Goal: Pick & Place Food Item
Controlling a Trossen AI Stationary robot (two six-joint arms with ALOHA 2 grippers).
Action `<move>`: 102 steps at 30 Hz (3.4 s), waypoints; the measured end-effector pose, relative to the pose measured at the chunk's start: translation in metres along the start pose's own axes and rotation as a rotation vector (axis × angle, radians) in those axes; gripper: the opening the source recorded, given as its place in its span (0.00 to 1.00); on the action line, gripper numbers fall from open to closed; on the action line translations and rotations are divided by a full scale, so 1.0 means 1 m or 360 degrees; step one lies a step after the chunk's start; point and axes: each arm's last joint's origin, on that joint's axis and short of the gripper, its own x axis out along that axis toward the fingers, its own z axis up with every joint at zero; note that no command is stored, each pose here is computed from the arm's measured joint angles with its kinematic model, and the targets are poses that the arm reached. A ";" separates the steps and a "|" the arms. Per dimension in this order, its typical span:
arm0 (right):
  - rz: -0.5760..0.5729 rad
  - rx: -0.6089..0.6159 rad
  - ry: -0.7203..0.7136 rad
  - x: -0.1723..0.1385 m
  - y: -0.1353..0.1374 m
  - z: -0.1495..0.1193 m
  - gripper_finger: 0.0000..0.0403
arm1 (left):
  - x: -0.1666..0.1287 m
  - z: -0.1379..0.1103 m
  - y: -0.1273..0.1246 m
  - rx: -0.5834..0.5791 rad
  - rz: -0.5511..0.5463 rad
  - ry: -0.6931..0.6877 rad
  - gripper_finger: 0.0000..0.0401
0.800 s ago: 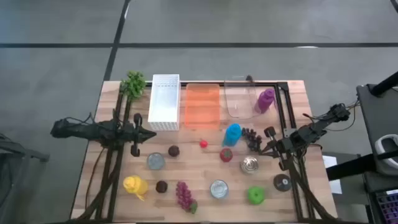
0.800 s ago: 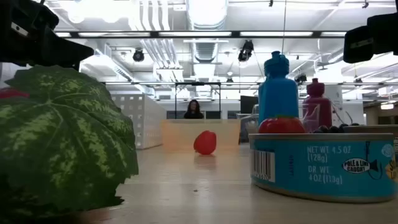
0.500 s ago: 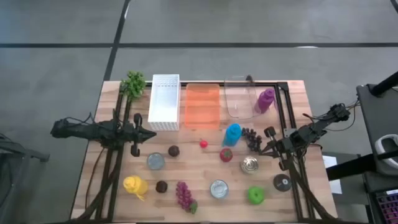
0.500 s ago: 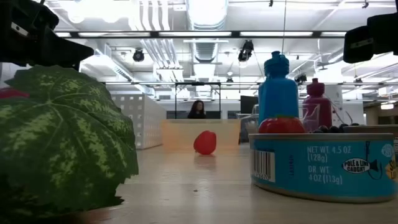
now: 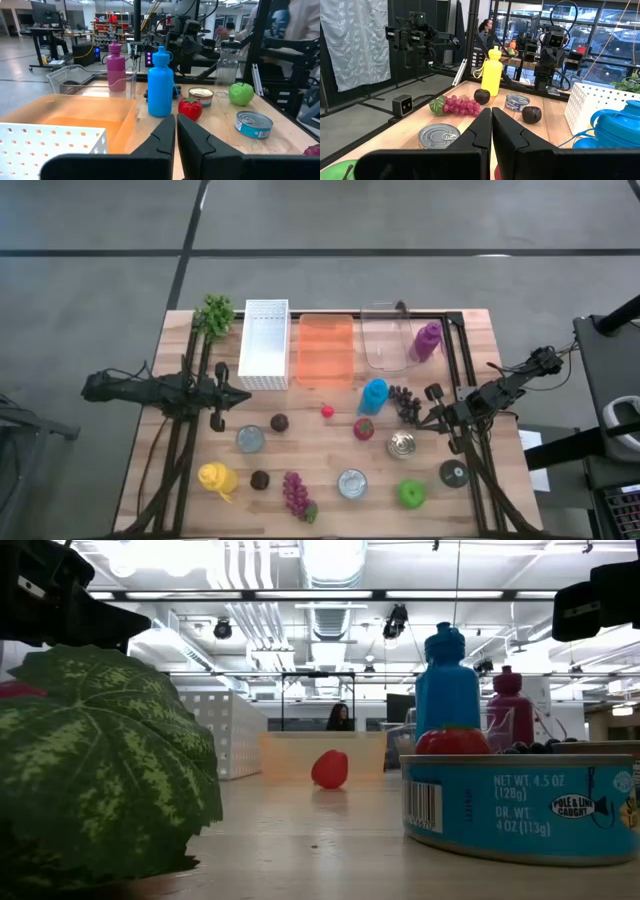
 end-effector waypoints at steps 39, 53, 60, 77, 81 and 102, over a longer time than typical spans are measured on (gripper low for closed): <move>-0.0002 0.0171 -0.0069 0.000 0.000 0.004 0.02 | 0.000 0.000 0.000 -0.0005 0.0000 0.0000 0.06; -0.0508 0.0155 -0.0705 -0.016 -0.016 0.060 0.02 | 0.000 0.000 0.000 -0.0005 0.0000 0.0000 0.06; -0.0517 -0.0009 -0.0364 -0.021 -0.022 0.106 0.02 | 0.000 0.000 0.000 0.0001 0.0000 0.0000 0.06; -0.1046 0.0293 -0.0146 -0.020 -0.040 0.219 0.02 | 0.000 0.000 0.000 0.0000 0.0000 0.0000 0.06; -0.1054 0.0310 -0.0077 -0.026 -0.042 0.237 0.02 | 0.000 0.000 0.000 0.0000 -0.0001 0.0000 0.06; -0.1072 0.0539 0.0201 -0.049 -0.048 0.251 0.02 | 0.000 0.000 0.000 -0.0001 0.0000 0.0000 0.06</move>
